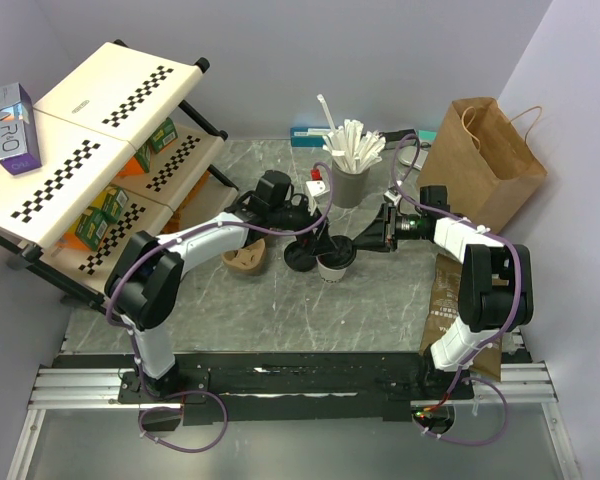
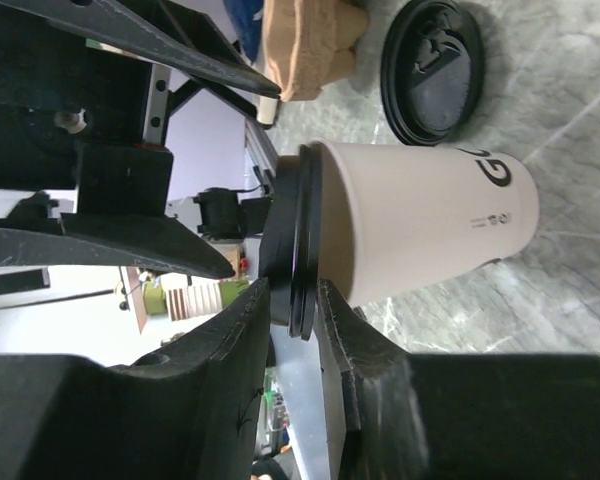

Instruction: Pack the takeout coffee

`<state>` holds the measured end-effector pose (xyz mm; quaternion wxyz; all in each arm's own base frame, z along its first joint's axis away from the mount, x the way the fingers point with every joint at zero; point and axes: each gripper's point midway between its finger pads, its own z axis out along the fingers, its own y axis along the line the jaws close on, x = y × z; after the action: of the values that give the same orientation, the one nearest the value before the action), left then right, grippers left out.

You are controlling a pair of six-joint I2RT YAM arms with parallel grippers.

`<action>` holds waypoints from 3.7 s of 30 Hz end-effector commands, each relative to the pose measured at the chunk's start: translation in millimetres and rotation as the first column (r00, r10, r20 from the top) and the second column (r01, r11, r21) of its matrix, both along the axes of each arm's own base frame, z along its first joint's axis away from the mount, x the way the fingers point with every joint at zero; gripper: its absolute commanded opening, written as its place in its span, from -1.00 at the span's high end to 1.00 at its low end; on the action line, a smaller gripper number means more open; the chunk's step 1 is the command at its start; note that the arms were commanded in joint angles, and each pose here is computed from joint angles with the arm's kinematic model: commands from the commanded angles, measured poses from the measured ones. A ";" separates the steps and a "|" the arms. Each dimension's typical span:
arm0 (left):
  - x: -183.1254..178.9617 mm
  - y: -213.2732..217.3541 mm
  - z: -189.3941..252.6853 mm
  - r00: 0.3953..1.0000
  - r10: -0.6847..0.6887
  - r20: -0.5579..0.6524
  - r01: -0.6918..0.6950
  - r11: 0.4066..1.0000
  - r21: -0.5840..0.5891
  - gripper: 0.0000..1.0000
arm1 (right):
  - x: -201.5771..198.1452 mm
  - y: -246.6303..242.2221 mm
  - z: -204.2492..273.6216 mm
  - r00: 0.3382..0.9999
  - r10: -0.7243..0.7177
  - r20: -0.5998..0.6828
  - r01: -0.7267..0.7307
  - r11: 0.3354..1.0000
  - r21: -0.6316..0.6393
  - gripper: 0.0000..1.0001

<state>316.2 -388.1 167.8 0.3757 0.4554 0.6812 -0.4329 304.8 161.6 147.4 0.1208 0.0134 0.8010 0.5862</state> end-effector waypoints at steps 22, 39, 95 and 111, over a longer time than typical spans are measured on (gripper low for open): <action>-0.1 -1.1 -14.3 1.000 0.006 -0.011 -0.006 1.000 0.019 -0.82 | 11.0 -5.7 -1.0 0.999 -0.017 0.041 0.020 0.996 -0.086 0.29; -1.6 5.2 -16.4 1.000 0.025 -0.009 -0.025 0.999 0.030 -0.82 | 14.7 0.4 -3.0 0.999 0.005 0.046 0.000 0.994 -0.113 0.28; 64.9 27.8 -13.4 0.961 0.224 -0.163 -0.231 0.972 -0.026 -0.79 | 9.3 22.8 4.5 0.992 0.085 0.088 -0.072 0.987 -0.141 0.21; 73.9 28.6 -16.3 0.956 0.210 -0.203 -0.225 0.973 -0.049 -0.77 | 6.2 33.2 3.3 0.985 0.131 0.111 -0.112 0.980 -0.165 0.17</action>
<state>385.2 -351.1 130.1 0.3520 0.3121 0.7684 -0.4338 300.2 192.0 141.3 0.1168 -0.0617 0.8380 0.5295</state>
